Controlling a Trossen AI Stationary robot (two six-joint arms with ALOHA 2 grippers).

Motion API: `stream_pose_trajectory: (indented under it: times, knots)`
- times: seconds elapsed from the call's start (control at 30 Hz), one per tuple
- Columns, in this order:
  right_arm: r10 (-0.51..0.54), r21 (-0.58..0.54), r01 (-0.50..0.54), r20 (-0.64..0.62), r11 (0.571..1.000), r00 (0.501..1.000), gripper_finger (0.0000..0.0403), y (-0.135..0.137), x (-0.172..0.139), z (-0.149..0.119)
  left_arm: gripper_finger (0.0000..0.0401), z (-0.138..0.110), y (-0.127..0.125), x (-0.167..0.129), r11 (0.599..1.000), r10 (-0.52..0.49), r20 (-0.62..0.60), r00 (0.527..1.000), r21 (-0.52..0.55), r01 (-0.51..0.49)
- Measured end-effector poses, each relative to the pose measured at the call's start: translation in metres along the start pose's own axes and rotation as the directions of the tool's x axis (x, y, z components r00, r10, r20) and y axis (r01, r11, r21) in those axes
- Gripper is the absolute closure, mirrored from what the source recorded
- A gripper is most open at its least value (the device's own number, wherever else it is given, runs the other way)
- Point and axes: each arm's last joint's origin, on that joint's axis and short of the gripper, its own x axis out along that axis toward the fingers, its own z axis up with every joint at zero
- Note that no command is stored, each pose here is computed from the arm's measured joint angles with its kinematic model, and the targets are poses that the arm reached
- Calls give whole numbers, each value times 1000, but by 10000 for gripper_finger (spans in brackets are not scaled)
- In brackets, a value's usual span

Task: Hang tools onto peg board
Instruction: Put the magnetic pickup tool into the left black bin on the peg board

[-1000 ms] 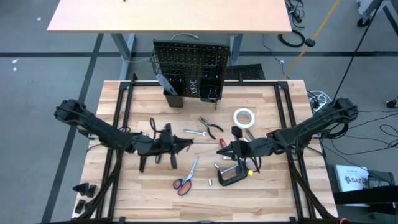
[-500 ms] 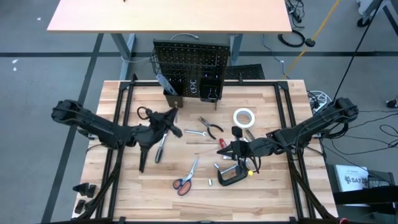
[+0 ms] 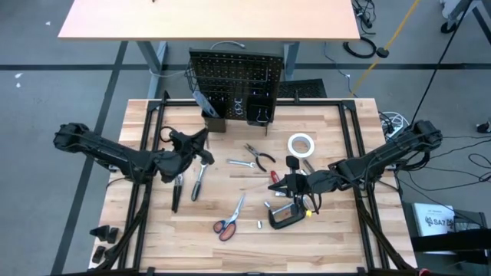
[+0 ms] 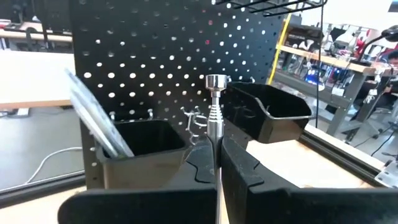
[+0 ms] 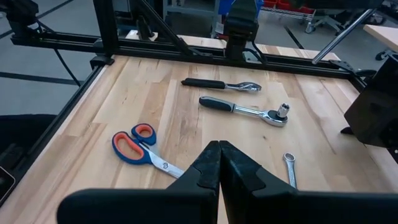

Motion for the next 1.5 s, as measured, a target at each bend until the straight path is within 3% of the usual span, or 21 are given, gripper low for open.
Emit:
stream_pose_trajectory:
  times: [0.43, 0.53, 0.7, 0.9, 1.13, 1.3, 1.5]
  knots:
    - [0, 3, 0, 1, 1000, 1000, 403, 0, 0, 0, 400, 5, 17, 0, 971, -16, 75, 997, -238, 33]
    - [0, 3, 0, 5, 1000, 1000, 403, 0, 0, 0, 400, 7, 18, 7, 963, -43, 84, 996, -263, 64]
    - [0, -2, 0, 5, 1000, 1000, 403, 0, 0, 0, 400, 10, 24, 16, 960, 5, 103, 995, -279, 24]
    - [0, -20, 0, 5, 1000, 1000, 403, 0, 0, 1, 400, 20, 34, 27, 930, 76, 159, 984, -368, -12]
    - [0, -21, 0, 4, 1000, 1000, 403, 0, 0, 0, 400, 18, 46, 44, 849, 166, 154, 974, -524, -61]
    - [0, -22, 0, 4, 1000, 1000, 403, 0, 0, 0, 400, 19, 50, 53, 832, 205, 179, 962, -549, -75]
    - [-3, -29, 3, 11, 1000, 1000, 403, -1, 0, 1, 400, 9, 47, 65, 874, 234, 190, 954, -472, -120]
